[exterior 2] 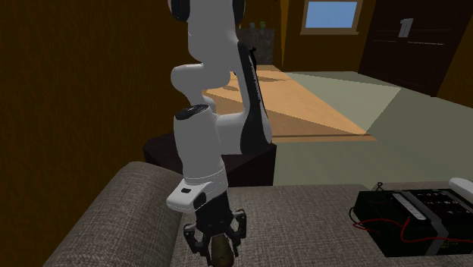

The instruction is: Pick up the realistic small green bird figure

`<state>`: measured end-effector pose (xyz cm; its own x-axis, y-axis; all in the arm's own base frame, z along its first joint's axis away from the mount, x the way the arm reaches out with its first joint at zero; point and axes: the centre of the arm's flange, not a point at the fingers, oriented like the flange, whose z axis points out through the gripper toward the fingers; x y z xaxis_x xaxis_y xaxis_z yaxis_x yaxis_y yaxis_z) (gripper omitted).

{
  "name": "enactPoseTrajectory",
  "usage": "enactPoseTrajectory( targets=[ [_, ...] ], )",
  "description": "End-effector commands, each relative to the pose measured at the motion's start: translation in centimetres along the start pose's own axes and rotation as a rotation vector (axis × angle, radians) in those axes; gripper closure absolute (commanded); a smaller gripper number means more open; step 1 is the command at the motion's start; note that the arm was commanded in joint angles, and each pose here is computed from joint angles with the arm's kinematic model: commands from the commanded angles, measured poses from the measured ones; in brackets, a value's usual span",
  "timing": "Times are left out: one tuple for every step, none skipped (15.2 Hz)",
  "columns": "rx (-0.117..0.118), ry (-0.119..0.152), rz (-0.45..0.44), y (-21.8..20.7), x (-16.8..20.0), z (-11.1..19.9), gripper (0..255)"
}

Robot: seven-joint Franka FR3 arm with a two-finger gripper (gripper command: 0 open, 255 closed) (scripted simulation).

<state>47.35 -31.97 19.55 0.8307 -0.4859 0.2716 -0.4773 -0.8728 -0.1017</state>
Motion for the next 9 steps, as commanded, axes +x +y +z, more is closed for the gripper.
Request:
enactPoseTrajectory(
  targets=[
    [0.0, 0.0, 0.0, 0.0, 0.0, 0.0, 255],
    [0.0, 0.0, 0.0, 0.0, 0.0, 0.0, 255],
    [0.0, 0.0, 0.0, 0.0, 0.0, 0.0, 255],
    [0.0, 0.0, 0.0, 0.0, 0.1, -0.5, 255],
    [0.0, 0.0, 0.0, -0.1, 0.3, -1.0, 255],
    [0.0, 0.0, 0.0, -0.1, 0.4, -1.5, 255],
    [0.0, 0.0, 0.0, -0.2, 0.6, -2.0, 255],
    [0.0, 0.0, 0.0, -0.2, 0.7, -2.5, 255],
    [0.0, 0.0, 0.0, -0.3, 0.8, -3.0, 255]
  ],
)
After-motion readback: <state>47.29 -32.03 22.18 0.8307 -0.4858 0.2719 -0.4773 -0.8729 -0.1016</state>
